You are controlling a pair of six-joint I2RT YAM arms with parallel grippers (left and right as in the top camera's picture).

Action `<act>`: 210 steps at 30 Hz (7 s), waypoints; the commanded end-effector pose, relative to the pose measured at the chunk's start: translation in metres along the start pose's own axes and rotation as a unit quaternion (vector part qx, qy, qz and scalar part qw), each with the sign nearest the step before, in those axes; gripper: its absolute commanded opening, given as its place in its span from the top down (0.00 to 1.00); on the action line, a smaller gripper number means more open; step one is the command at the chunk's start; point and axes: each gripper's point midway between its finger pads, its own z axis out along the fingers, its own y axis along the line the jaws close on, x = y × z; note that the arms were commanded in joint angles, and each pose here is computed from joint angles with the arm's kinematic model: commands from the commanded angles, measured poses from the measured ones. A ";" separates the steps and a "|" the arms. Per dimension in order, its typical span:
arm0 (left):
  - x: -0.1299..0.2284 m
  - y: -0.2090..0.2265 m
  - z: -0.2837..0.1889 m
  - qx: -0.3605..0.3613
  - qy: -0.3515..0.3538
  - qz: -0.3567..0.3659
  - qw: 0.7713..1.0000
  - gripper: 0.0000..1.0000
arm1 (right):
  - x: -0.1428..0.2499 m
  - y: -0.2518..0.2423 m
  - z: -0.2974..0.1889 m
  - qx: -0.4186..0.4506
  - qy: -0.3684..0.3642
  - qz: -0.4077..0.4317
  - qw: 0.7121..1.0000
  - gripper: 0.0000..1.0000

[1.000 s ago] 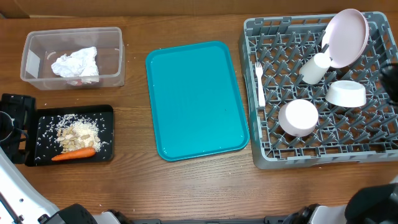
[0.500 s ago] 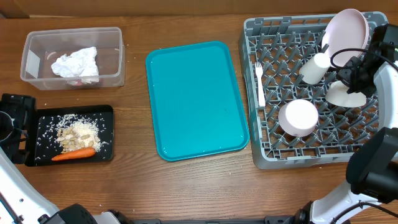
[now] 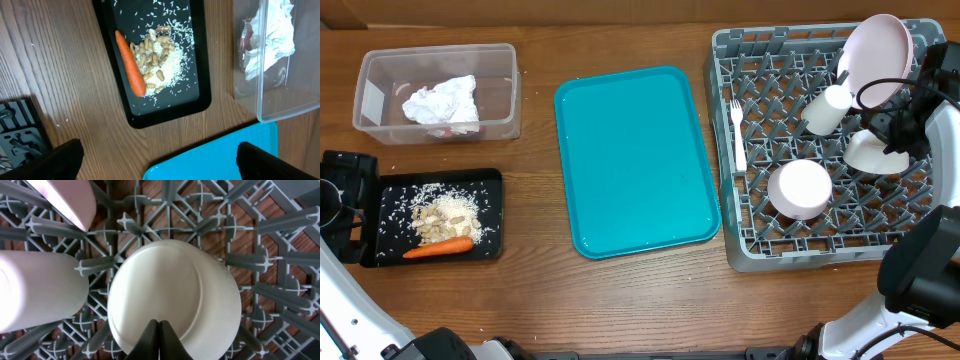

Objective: Sort waste into correct bins and load items into the dishwasher rack

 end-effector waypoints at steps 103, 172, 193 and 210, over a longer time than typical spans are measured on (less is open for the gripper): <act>0.000 0.001 0.001 -0.003 -0.001 -0.004 1.000 0.00 | 0.471 0.304 -0.059 -0.310 0.211 -0.327 0.867 0.96; 0.000 0.001 0.001 -0.003 -0.001 -0.004 1.000 0.00 | 0.322 0.152 -0.171 -0.135 -0.063 -0.363 0.920 0.00; 0.000 0.001 0.001 -0.003 -0.001 -0.004 1.000 0.00 | 0.284 0.156 -0.184 -0.188 -0.072 -0.326 0.924 0.00; 0.000 0.001 0.001 -0.003 -0.001 -0.004 1.000 0.00 | 0.223 0.100 -0.156 -0.420 -0.226 -0.264 0.838 0.00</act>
